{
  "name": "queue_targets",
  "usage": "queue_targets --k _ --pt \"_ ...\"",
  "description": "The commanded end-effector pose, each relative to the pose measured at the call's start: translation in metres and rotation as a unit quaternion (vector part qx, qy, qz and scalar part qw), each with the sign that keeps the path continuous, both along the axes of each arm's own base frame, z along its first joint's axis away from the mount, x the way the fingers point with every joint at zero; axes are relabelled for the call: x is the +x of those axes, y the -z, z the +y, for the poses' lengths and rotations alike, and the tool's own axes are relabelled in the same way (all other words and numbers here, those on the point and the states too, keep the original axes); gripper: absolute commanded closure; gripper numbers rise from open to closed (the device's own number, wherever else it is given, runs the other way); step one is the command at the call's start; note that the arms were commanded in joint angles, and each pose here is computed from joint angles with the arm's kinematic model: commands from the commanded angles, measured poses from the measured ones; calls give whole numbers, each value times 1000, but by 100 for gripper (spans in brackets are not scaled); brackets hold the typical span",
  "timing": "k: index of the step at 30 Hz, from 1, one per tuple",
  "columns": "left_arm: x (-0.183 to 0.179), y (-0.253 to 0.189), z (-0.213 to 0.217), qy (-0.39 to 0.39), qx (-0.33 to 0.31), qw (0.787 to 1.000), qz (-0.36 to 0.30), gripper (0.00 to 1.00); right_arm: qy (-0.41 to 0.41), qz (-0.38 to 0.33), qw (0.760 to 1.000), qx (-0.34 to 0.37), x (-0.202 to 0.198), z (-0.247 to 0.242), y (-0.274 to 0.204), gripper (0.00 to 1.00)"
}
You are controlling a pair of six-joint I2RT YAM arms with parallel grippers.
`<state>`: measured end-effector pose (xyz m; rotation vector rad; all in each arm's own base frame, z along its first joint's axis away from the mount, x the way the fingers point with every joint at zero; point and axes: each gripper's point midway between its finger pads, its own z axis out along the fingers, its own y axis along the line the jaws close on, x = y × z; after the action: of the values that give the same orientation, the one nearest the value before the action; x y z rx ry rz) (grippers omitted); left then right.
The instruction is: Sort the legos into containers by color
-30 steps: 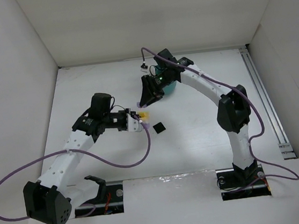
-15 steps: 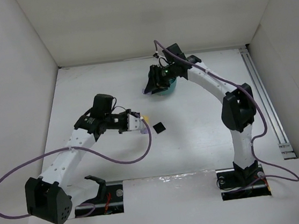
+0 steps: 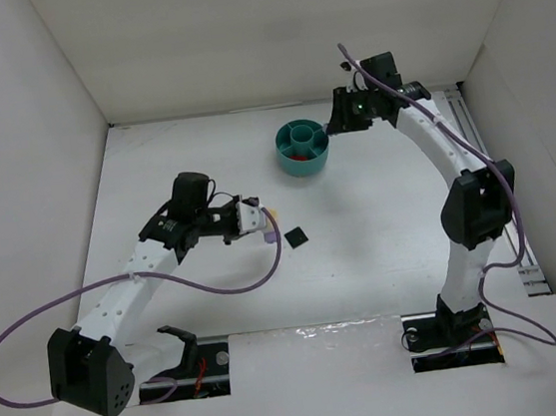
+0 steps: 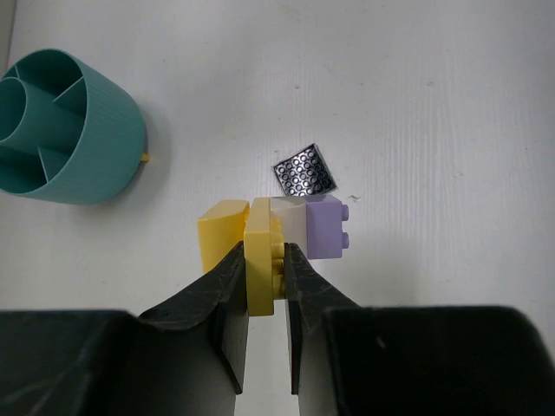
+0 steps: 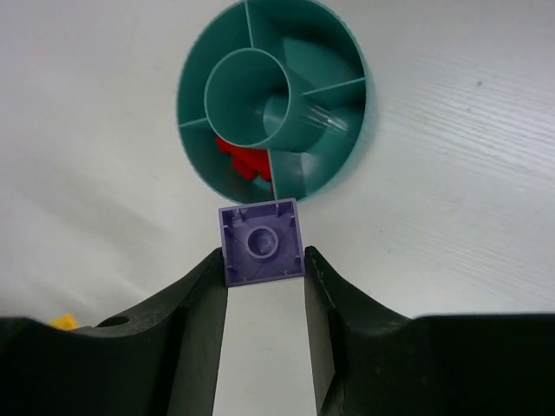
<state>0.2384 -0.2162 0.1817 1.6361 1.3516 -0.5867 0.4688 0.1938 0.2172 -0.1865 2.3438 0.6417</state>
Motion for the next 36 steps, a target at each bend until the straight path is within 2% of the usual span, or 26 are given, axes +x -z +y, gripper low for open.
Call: queue_targets --k 1,7,15,29,36 --pt "8 -8 -4 -16 -23 1000 2 100 -79 -39 991 -101 -17 2 9 100" --pt "26 -16 -6 -41 -43 998 29 100 -125 -25 977 -168 -19 16 34 100" --pt "36 -22 -6 -56 -56 997 16 100 -93 -52 967 -233 5 15 43 100" --pt "41 -19 -2 -61 -58 996 17 100 -64 -63 959 -269 35 5 49 100" --pt "45 -14 2 -66 -56 996 22 100 -65 -67 955 -281 43 4 53 91"
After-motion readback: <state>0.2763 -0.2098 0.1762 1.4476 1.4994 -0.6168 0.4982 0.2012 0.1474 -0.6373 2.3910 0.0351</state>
